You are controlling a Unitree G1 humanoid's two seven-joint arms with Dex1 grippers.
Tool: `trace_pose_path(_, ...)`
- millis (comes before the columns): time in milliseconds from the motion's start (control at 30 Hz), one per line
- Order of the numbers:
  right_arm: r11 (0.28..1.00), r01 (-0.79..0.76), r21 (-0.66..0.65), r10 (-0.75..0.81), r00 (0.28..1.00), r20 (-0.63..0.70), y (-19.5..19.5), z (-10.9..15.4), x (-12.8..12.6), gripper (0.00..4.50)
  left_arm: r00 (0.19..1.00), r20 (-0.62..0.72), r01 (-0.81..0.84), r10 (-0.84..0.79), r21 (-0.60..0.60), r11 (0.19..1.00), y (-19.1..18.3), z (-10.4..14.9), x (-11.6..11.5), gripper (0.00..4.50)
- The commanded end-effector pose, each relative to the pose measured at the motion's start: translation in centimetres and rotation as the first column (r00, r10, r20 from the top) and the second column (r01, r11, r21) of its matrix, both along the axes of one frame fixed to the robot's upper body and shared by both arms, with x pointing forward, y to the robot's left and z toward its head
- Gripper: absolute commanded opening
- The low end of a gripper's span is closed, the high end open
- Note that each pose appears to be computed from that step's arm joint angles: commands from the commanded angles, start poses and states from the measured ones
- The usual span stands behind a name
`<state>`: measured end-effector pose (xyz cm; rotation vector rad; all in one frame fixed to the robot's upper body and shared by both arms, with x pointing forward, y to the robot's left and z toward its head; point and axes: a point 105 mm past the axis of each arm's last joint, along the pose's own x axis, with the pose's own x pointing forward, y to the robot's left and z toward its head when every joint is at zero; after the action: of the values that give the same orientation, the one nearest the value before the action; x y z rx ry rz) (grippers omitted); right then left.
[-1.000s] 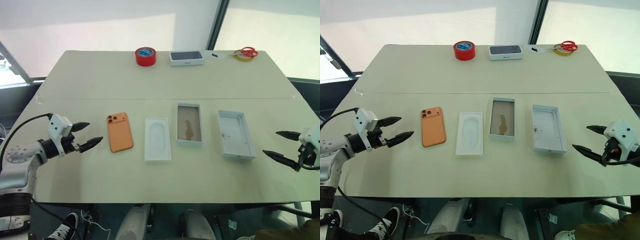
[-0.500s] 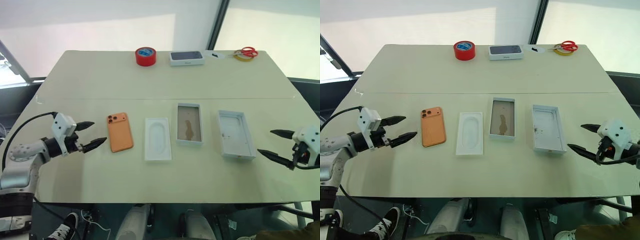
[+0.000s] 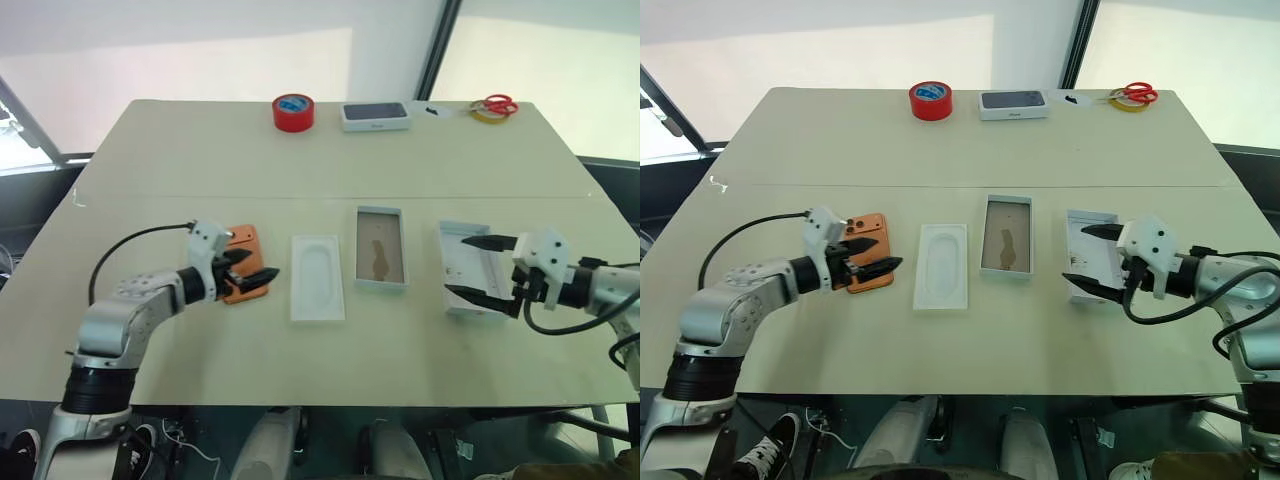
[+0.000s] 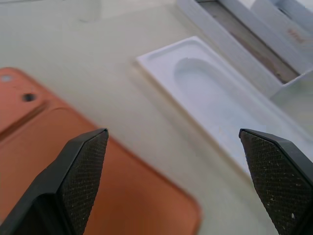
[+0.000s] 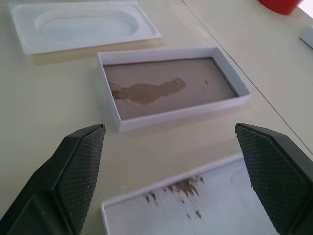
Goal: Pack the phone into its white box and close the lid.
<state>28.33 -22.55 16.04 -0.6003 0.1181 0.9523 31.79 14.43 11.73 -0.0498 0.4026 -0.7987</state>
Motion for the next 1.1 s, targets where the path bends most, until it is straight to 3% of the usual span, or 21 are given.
trace_pose_path(33,0.998,-0.056,-0.006,0.056,0.998,0.030,1.6,0.6,-0.1,4.44,0.997,-0.082,-0.011,0.009,-0.014,1.000,-0.9,0.1,-0.2,4.50)
trace_pose_path(200,0.999,-0.043,0.004,0.043,0.998,0.037,1.6,0.5,0.4,4.44,0.966,-0.258,-0.031,-0.004,-0.133,0.991,-2.8,-0.3,-0.7,4.50)
trace_pose_path(533,0.999,-0.031,0.005,0.031,0.999,0.043,1.7,0.4,0.6,4.44,0.918,-0.393,-0.056,-0.058,-0.271,0.961,-4.9,0.9,-0.3,4.50)
trace_pose_path(767,1.000,-0.022,0.006,0.022,0.998,0.059,1.7,0.5,0.6,4.44,0.882,-0.466,-0.090,-0.067,-0.307,0.947,-5.7,-0.4,-0.6,4.50)
trace_pose_path(867,1.000,-0.015,0.001,0.015,0.998,0.063,1.6,0.5,0.6,4.50,0.869,-0.493,-0.120,-0.049,-0.305,0.945,-5.5,-1.1,-0.7,3.62)
trace_pose_path(1100,1.000,-0.006,-0.009,0.007,0.997,0.071,1.4,0.5,0.6,4.50,0.844,-0.536,-0.182,-0.007,-0.300,0.936,-5.1,-2.2,-0.7,0.02)
